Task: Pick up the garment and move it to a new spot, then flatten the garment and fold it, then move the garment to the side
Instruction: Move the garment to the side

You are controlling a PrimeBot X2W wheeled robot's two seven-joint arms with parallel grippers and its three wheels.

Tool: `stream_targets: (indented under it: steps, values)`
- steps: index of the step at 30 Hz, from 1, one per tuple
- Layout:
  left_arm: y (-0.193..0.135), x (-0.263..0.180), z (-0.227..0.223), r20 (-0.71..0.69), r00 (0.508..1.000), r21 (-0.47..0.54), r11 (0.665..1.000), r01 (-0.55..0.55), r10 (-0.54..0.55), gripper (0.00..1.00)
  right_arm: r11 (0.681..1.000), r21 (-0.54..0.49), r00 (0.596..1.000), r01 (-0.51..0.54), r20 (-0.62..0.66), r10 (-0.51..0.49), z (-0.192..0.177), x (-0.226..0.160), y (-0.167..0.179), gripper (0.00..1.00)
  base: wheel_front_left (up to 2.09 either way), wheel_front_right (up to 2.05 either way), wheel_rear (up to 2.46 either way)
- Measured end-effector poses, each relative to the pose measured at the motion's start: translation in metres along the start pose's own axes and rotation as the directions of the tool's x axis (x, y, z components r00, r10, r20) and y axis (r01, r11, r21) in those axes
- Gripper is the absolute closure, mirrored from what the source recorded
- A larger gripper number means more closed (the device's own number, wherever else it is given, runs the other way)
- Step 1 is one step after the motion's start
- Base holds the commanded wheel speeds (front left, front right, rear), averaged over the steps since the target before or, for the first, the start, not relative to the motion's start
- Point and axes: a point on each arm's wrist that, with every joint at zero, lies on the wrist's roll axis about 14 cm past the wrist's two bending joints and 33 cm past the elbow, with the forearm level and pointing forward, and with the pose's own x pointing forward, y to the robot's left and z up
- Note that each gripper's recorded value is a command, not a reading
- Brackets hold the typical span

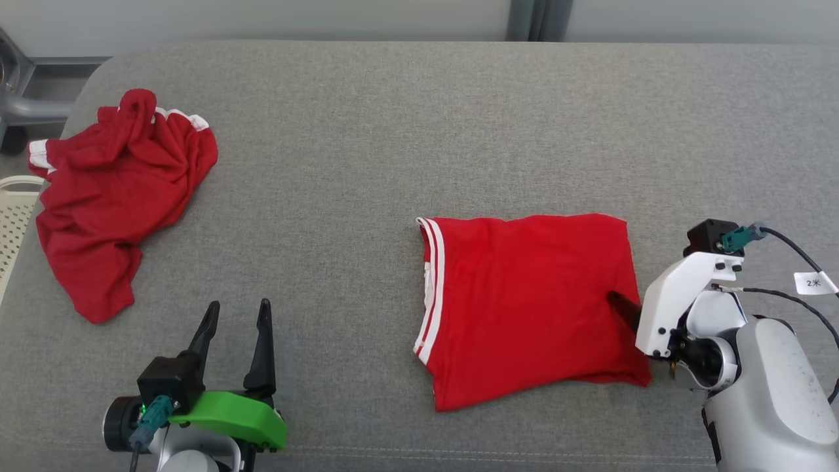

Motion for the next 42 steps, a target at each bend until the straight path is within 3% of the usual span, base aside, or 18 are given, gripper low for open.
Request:
stream_targets:
  steps: [4, 5, 6, 7, 9, 10, 25, 34, 42]
  values:
    - [0.004, 0.001, -0.001, -0.003, 1.0, 0.002, 1.0, -0.01, 0.01, 0.0, 1.0, 0.01, 0.999, -0.003, -0.038, 0.004, -0.009, 0.009, 0.0, 0.0, 0.0, 0.0, 0.0]
    - [0.005, 0.001, -0.001, -0.003, 1.0, 0.002, 1.0, -0.013, 0.013, 0.0, 1.0, 0.012, 0.999, -0.003, -0.044, 0.004, -0.01, 0.01, 0.0, 0.2, 0.0, 0.0, 0.0]
    - [0.006, 0.001, -0.002, -0.005, 1.0, 0.003, 1.0, -0.016, 0.016, 0.0, 1.0, 0.013, 0.999, -0.004, -0.048, 0.004, -0.011, 0.012, 0.0, 0.51, 0.0, 0.0, 0.0]
    - [0.007, 0.001, -0.002, -0.007, 1.0, 0.003, 1.0, -0.019, 0.019, 0.0, 1.0, 0.013, 0.999, -0.003, -0.052, 0.004, -0.011, 0.014, 0.0, 0.68, 0.0, 0.0, 0.0]
    - [0.009, 0.0, -0.003, -0.01, 1.0, 0.003, 1.0, -0.025, 0.025, 0.0, 1.0, 0.013, 0.998, -0.003, -0.057, 0.004, -0.011, 0.016, 0.0, 0.95, 0.0, 0.0, 0.0]
    - [0.009, -0.001, -0.004, -0.012, 1.0, 0.002, 1.0, -0.028, 0.028, 0.0, 1.0, 0.013, 0.998, -0.004, -0.06, 0.005, -0.011, 0.017, 0.001, 1.0, 0.0, 0.0, 0.0]
    - [0.001, 0.0, 0.0, -0.001, 1.0, 0.007, 1.0, -0.002, 0.002, 0.0, 1.0, -0.02, 1.0, 0.017, -0.008, -0.017, 0.001, 0.015, 0.001, 1.0, 0.0, 0.0, 0.0]
    - [-0.032, 0.023, 0.018, 0.057, 0.993, 0.025, 0.995, 0.101, -0.103, 0.0, 0.982, -0.127, 0.988, 0.142, 0.072, -0.134, 0.04, 0.001, -0.031, 1.0, 0.0, 0.0, 0.0]
    - [-0.075, 0.049, 0.015, 0.06, 0.971, 0.037, 0.973, 0.23, -0.231, 0.0, 0.955, -0.155, 0.957, 0.253, 0.187, -0.223, 0.083, -0.015, -0.071, 1.0, 0.0, 0.0, 0.0]
